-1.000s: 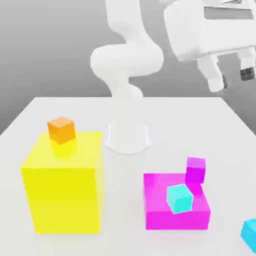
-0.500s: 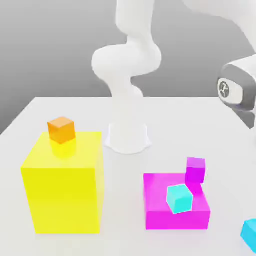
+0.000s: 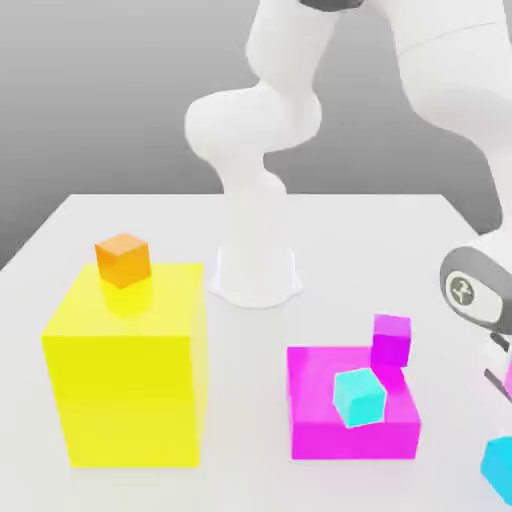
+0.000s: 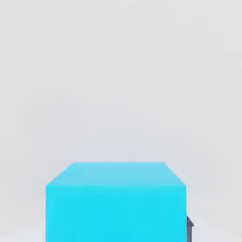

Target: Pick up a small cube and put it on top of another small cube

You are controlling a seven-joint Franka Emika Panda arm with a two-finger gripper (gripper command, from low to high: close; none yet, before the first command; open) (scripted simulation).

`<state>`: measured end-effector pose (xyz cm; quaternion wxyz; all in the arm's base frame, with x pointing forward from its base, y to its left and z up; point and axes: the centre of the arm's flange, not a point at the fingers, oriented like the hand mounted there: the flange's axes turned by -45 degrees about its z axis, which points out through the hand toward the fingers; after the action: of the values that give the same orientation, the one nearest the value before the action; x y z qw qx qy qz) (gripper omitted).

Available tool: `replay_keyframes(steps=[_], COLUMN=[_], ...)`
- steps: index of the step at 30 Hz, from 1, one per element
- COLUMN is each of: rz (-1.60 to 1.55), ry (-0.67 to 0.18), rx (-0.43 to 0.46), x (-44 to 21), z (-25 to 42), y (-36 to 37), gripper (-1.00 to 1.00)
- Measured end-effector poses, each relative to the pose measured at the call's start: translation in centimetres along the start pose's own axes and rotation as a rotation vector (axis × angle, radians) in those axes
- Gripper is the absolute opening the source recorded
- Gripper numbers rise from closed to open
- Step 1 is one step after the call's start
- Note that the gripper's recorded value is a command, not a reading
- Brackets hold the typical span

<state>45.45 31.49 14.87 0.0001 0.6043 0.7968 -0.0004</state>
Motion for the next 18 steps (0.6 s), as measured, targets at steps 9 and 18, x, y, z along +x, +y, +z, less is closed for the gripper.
replay_keyframes(steps=[9, 18], rz=[0.056, 0.107], ry=[0.054, 0.081], rx=[0.053, 0.074], x=[-1.7, -4.1], z=[-8.1, -13.3], y=[-3.9, -10.7], gripper=[-1.00, -1.00])
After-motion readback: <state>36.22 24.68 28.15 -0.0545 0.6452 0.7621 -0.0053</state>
